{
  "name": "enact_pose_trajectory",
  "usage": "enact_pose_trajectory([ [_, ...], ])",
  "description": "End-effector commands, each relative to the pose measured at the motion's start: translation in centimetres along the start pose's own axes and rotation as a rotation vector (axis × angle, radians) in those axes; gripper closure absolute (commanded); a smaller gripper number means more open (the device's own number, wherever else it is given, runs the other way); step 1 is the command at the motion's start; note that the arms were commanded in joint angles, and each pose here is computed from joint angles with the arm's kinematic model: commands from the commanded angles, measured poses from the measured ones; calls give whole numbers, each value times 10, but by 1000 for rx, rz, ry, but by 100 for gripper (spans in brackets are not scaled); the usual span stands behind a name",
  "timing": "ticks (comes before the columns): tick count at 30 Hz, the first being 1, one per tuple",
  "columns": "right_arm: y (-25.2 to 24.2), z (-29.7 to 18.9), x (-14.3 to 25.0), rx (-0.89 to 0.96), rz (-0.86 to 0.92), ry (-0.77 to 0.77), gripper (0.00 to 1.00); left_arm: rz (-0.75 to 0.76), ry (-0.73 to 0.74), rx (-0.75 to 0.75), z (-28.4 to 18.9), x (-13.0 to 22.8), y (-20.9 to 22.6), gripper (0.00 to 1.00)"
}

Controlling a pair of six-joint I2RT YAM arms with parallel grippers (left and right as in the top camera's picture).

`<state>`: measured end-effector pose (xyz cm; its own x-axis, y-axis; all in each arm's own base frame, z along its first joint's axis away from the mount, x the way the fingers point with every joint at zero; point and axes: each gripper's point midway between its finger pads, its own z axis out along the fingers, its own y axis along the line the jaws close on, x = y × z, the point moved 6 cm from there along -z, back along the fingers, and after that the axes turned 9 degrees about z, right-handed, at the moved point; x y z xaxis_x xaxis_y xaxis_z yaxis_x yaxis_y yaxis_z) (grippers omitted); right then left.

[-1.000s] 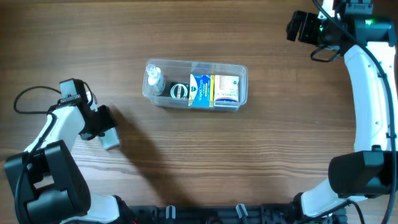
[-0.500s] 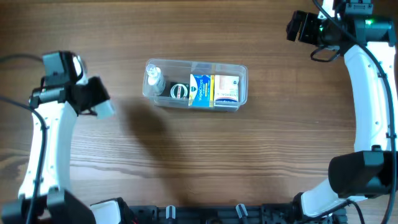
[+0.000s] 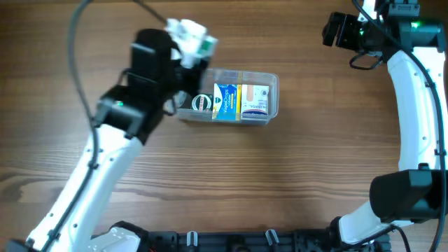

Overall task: Pack container
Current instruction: 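Carry the Panadol box over the container and lower it inside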

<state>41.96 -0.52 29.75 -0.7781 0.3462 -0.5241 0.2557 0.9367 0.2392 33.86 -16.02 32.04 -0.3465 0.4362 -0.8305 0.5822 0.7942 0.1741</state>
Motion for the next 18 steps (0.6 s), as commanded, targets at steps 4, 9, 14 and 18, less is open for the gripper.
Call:
enact_pose_trajectory([
  [4, 0, -3, -2, -1, 12, -9, 0, 407, 6, 149, 51, 0, -59, 48],
  [9, 0, -3, -2, -1, 12, -9, 0, 609, 108, 230, 96, 35, -75, 47],
  [14, 0, -3, -2, -1, 12, -9, 0, 763, 156, 318, 122, 62, -85, 38],
  [18, 0, -3, -2, -1, 12, -9, 0, 776, 166, 345, 127, 68, -88, 37],
])
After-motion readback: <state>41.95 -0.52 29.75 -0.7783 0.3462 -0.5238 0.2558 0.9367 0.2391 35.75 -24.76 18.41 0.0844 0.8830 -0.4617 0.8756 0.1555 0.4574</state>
